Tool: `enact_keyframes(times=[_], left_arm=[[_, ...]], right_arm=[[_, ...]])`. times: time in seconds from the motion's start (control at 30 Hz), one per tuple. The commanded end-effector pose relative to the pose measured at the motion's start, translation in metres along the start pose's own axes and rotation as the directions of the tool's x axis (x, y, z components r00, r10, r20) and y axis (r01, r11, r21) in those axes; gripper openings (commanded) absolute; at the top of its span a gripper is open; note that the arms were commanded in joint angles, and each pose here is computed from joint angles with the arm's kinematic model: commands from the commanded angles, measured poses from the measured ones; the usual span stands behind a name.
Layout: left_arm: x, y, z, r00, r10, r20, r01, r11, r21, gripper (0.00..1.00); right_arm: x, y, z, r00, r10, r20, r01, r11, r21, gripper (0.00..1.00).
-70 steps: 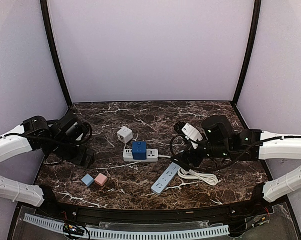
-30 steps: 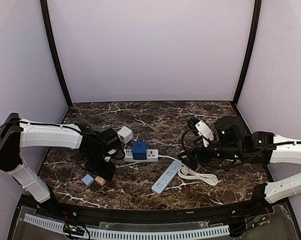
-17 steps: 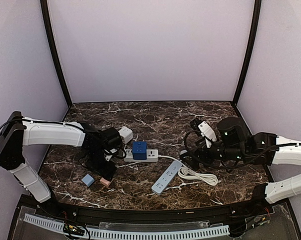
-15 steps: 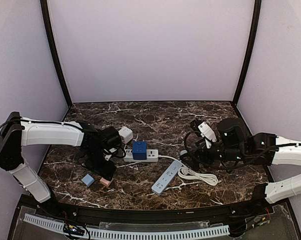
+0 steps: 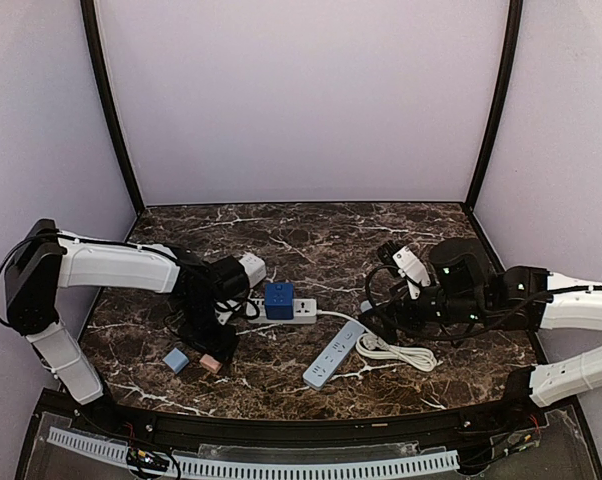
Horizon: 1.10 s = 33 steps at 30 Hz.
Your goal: Insert the plug
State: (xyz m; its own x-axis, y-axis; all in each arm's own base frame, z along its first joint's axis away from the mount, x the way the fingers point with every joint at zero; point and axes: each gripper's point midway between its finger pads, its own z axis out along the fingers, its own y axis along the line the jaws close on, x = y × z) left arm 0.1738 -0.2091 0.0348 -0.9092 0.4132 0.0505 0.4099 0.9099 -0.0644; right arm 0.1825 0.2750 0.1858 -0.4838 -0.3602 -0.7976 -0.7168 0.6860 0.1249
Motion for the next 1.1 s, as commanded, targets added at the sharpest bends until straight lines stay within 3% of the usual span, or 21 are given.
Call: enact_keyframes(times=[0.0,0.17,0.33,0.4,0.6,0.8,1.07], left_arm=[[-0.005,0.001,0.004,1.0,0.009,-0.012,-0.009,1.0,-0.016,0.64],[-0.007,0.003,0.01,1.0,0.011,-0.015,-0.011,0.999,-0.03,0.52],[-0.012,0.0,0.011,1.0,0.015,-0.017,-0.015,1.0,-0.021,0.24],[-0.016,-0.004,0.003,1.0,0.006,-0.002,-0.006,1.0,-0.009,0.21],[-0.03,-0.015,-0.045,0.99,-0.08,0.114,0.074,0.995,0.06,0.21],[-0.049,-0.027,-0.104,0.951,-0.161,0.265,0.121,0.98,0.161,0.2],[-0.094,-0.07,-0.197,0.834,-0.28,0.476,0.052,0.898,0.437,0.14]], right_arm=[[0.0,0.002,-0.003,1.0,0.02,0.012,-0.02,1.0,-0.008,0.99],[0.002,-0.002,-0.008,0.999,0.031,0.02,-0.031,1.0,0.002,0.99],[0.003,-0.004,-0.011,0.999,0.03,0.025,-0.03,0.999,0.01,0.99],[0.001,-0.004,-0.012,0.999,0.032,0.031,-0.032,0.999,0.013,0.99],[-0.012,-0.005,-0.015,0.996,0.055,0.071,-0.057,0.998,0.021,0.99],[-0.048,-0.006,-0.022,0.972,0.122,0.2,-0.129,0.991,0.024,0.99],[-0.103,-0.003,-0.039,0.894,0.172,0.414,-0.179,0.984,-0.021,0.99]])
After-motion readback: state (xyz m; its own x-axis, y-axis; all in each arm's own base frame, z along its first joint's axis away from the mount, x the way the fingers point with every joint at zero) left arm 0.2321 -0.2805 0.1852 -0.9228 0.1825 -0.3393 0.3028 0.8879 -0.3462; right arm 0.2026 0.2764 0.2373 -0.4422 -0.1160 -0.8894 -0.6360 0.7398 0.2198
